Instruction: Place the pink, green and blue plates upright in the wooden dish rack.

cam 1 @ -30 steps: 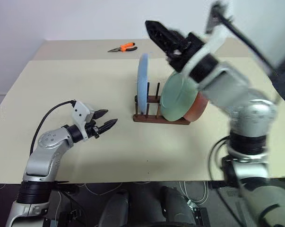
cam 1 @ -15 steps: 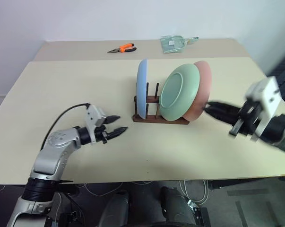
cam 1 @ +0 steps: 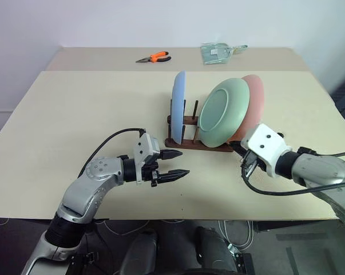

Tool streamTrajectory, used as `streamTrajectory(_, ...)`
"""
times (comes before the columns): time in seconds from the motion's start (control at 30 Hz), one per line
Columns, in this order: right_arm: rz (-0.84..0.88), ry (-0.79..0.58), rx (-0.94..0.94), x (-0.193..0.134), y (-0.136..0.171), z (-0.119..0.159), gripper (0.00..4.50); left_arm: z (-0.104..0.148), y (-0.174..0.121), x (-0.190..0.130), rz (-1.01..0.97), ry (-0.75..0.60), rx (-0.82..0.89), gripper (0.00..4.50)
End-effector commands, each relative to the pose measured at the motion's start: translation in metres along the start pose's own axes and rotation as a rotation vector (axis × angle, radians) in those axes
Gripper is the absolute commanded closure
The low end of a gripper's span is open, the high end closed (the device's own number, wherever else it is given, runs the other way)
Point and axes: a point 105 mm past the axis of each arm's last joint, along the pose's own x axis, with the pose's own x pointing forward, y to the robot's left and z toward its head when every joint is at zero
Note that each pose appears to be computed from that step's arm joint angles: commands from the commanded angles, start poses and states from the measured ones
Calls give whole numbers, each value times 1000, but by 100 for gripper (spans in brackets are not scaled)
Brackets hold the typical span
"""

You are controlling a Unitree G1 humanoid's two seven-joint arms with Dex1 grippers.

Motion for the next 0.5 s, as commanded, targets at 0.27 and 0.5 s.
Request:
streamTrajectory(0.27,17,-148,-56,6,0,38,448,3,-6,-2,5,-20,17,156)
streamTrajectory(0.5,7,-145,-82,0,-5,37,448,-1,-5,2,8,-19,15,156)
